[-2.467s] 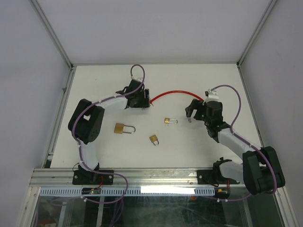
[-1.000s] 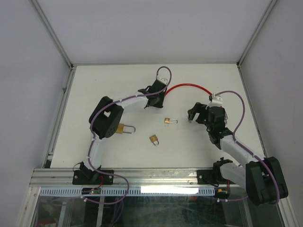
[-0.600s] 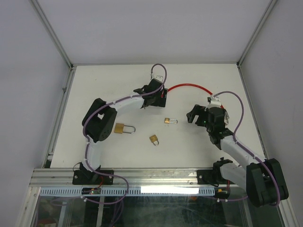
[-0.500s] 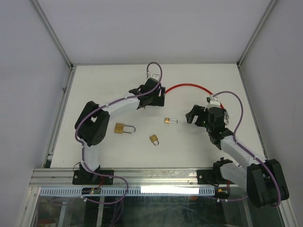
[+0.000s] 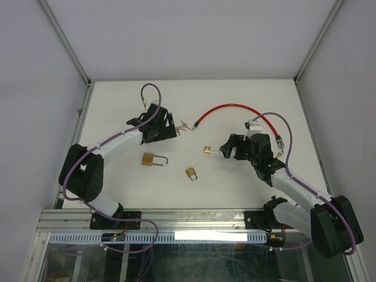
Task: Unlock with the key
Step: Adjust the lock at the center of the board.
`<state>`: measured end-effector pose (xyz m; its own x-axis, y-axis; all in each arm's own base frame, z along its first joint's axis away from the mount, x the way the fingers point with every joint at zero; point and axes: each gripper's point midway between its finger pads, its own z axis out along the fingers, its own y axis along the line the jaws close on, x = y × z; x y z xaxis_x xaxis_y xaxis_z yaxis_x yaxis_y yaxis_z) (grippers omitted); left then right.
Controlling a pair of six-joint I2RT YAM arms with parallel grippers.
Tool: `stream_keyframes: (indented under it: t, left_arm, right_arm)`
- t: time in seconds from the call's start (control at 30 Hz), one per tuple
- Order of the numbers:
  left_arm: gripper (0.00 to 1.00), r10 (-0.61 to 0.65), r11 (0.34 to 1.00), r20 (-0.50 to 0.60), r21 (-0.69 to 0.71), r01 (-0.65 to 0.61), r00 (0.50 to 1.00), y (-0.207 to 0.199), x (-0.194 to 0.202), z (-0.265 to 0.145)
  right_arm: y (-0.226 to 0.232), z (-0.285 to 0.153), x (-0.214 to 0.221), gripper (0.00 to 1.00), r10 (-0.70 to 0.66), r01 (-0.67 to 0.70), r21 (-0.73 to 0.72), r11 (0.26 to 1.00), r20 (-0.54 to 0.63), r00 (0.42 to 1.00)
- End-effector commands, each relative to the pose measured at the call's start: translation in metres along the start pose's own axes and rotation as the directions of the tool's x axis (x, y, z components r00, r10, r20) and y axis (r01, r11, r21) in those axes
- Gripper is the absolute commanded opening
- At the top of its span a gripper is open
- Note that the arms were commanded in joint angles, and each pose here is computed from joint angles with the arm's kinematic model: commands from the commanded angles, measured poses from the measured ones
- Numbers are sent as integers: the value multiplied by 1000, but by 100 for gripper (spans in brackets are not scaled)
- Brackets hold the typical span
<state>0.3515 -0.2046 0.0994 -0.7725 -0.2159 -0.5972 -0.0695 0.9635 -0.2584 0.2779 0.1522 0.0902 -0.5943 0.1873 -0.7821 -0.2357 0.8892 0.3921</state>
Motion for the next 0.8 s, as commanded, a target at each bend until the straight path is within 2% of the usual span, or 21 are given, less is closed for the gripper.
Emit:
stream_keyframes:
  t: [0.0, 0.17, 0.23, 0.33, 0.5, 0.77]
  left_arm:
    - [91, -92, 995, -33, -32, 91, 995, 32, 9, -22]
    - [94, -239, 966, -39, -115, 234, 970, 85, 18, -25]
    - [98, -269, 955, -32, -137, 262, 963, 96, 20, -25]
    - [99, -304, 938, -36, -184, 293, 952, 112, 29, -18]
    - [99, -325, 942, -156, -148, 303, 933, 103, 55, -3]
    - [97, -296, 954, -299, -48, 295, 907, 75, 89, -13]
  right_arm:
    - [24, -3, -18, 88, -13, 15, -66, 998, 37, 999]
    - [34, -4, -11, 88, -25, 27, -100, 995, 22, 999]
    - [35, -4, -9, 88, -28, 30, -101, 994, 20, 999]
    - [36, -4, -7, 88, -30, 31, -105, 994, 19, 999]
    - [38, -3, -5, 88, -31, 33, -114, 993, 16, 999]
    - [38, -7, -4, 88, -36, 38, -118, 992, 19, 999]
